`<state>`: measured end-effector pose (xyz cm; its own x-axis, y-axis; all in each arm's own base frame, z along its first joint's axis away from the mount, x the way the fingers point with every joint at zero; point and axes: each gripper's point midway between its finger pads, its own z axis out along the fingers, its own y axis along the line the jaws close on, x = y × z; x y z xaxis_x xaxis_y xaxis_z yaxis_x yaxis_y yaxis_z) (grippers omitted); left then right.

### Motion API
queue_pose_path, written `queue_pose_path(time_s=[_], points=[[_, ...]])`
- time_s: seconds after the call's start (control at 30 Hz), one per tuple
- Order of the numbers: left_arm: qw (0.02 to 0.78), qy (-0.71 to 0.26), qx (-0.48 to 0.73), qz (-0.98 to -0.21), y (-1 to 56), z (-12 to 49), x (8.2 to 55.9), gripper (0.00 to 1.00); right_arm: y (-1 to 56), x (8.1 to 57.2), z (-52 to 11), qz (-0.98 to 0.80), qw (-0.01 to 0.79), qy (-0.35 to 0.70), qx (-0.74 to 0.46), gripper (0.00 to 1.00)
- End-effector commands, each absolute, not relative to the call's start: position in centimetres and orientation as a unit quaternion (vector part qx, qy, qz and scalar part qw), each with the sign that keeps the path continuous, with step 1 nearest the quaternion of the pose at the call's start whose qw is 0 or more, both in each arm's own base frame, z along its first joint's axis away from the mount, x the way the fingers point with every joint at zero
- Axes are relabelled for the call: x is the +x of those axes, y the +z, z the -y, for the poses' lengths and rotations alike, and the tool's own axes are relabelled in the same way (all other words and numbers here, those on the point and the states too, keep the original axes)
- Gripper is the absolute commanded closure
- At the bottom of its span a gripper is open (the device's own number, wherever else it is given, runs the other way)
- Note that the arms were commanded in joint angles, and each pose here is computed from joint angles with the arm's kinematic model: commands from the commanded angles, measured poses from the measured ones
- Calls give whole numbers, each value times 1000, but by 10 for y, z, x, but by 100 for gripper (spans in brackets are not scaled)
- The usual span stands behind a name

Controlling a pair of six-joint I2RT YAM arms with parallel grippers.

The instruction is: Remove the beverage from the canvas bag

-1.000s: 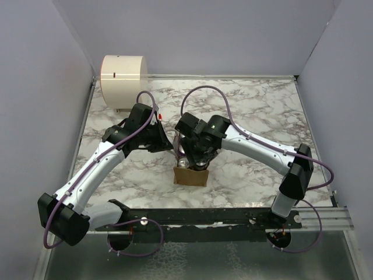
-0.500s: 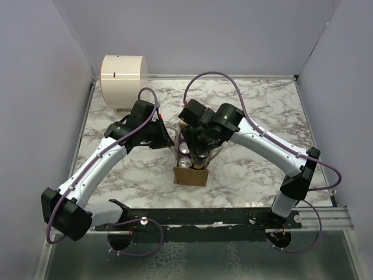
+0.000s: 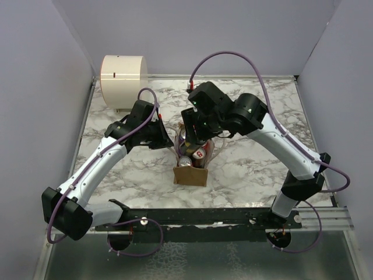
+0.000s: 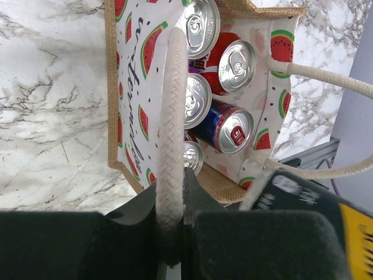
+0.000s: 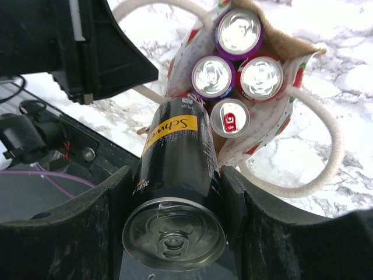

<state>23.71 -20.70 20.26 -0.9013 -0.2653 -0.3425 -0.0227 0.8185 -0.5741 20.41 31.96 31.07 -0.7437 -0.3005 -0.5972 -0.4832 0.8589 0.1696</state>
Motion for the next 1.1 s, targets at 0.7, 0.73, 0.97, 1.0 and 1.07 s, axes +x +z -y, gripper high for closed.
queue_pose_path(time_s=[0.7, 0.73, 0.97, 1.0, 1.07], points=[[226, -306, -102, -919, 225, 208, 242, 100, 334, 310, -144, -894, 434, -92, -65, 98], [226, -308, -99, -919, 225, 209, 242, 100, 323, 312, -141, -899, 423, -94, -62, 98], [230, -301, -89, -921, 221, 205, 239, 100, 260, 332, -131, -924, 379, -18, -38, 98], [230, -301, -89, -921, 220, 204, 238, 100, 251, 336, -130, -928, 370, -9, -35, 98], [228, -301, -91, -921, 218, 204, 237, 100, 236, 345, -125, -934, 356, 0, -25, 98]])
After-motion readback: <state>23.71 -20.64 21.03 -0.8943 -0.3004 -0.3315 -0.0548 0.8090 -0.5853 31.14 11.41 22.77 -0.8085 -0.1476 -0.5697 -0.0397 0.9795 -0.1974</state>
